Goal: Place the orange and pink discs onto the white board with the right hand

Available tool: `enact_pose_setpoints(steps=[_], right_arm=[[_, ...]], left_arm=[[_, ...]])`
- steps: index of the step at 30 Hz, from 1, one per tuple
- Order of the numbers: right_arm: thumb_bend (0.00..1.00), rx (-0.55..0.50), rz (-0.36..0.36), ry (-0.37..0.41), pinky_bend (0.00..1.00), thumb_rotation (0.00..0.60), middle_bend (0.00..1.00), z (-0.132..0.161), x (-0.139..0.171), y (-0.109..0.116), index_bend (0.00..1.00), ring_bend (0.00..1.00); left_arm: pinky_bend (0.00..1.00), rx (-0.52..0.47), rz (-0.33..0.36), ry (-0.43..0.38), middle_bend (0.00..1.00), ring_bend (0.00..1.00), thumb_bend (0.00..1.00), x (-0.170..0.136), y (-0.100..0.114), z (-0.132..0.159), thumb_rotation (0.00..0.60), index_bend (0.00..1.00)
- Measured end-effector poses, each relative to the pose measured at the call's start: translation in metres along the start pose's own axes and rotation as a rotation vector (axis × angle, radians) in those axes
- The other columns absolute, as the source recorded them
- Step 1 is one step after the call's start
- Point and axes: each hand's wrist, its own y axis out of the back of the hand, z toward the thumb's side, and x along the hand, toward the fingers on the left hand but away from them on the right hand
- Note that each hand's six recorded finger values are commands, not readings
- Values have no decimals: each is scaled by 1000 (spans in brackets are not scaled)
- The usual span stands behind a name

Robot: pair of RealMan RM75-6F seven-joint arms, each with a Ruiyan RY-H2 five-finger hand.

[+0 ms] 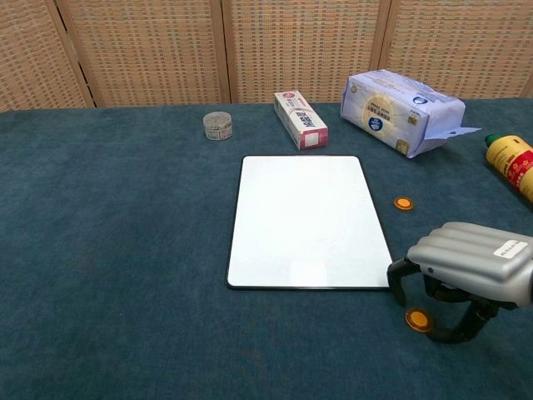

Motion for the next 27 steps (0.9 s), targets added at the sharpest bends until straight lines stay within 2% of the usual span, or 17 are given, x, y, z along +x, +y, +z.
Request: enact_pose_setpoints(steps=[5,19,27], right_arm=[[311,-6,5,5,1000,600,965,2,-1,-2,502,953],[311,-29,10,0,1000,600,965,2,-1,-5,517,953],[311,-49,-23,6,1000,600,965,3,1,9,519,953]], left_arm=[[0,0,1,2,0,0,0,0,0,0,600,0],[0,-6,4,3,0,0,0,0,1,-1,600,0],[0,-6,3,3,0,0,0,0,1,-1,600,0]])
